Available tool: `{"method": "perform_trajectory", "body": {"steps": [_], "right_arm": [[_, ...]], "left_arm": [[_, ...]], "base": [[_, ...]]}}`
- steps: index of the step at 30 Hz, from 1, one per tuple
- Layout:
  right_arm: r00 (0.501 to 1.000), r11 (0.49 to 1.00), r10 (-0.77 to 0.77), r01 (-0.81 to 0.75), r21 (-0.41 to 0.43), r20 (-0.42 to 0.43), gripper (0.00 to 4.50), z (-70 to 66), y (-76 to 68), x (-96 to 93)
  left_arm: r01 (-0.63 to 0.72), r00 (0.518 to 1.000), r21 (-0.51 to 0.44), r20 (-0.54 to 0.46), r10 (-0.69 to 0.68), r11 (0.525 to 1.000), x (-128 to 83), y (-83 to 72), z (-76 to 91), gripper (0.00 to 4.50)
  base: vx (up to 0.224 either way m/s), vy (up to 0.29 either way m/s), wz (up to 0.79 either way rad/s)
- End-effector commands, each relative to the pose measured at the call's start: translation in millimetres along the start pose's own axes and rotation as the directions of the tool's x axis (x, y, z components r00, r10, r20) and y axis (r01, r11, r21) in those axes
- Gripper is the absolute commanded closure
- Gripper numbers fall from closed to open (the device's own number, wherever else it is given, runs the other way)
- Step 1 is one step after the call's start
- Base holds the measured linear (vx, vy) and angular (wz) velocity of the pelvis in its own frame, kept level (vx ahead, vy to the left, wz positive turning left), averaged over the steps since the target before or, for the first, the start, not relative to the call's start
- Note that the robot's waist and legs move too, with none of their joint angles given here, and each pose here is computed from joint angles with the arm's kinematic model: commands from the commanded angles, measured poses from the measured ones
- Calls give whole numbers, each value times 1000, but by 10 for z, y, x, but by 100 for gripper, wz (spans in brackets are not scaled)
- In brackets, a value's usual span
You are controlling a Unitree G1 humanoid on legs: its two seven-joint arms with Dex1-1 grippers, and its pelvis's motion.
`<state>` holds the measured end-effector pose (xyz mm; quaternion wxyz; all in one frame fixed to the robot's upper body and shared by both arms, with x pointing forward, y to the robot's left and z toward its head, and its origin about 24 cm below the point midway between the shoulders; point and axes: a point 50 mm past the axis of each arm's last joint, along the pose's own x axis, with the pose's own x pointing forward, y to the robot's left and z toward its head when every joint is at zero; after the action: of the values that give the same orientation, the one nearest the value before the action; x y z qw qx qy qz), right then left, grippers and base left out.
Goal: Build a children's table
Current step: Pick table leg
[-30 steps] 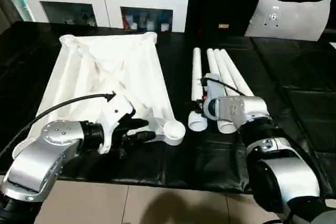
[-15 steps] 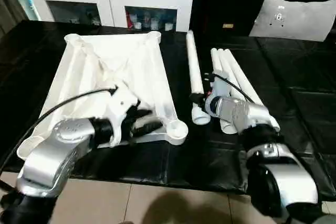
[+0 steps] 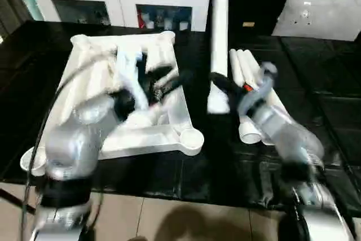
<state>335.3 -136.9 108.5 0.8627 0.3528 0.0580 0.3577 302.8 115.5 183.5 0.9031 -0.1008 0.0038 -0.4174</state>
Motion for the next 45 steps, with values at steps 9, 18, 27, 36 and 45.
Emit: {"method": "perform_trajectory", "body": {"steps": [9,18,27,36,45], "right_arm": [[920,920,391,-391,32,5,259,64,403,-239],[940,930,327,-338,-146,-92,259,-44,450,-179],[956,873,266,-292,-390,-121,261,-296,565,-119],[972,839,211,-232,-493,-98,261,-394,507,-106],[975,816,197,-219,-535,-98,261,-410,477,-71]], "left_arm": [[153,987,-253,96,-133,955,215,-153,132,166],[249,966,-254,141,-219,934,247,-298,242,166],[60,998,68,6,-61,996,281,-271,-23,240],[57,998,47,28,-58,997,241,-301,-111,267],[56,998,-70,47,-53,996,218,-315,-201,267]], "base": [[0,0,0],[0,0,0],[0,0,0],[0,0,0],[0,0,0]]}}
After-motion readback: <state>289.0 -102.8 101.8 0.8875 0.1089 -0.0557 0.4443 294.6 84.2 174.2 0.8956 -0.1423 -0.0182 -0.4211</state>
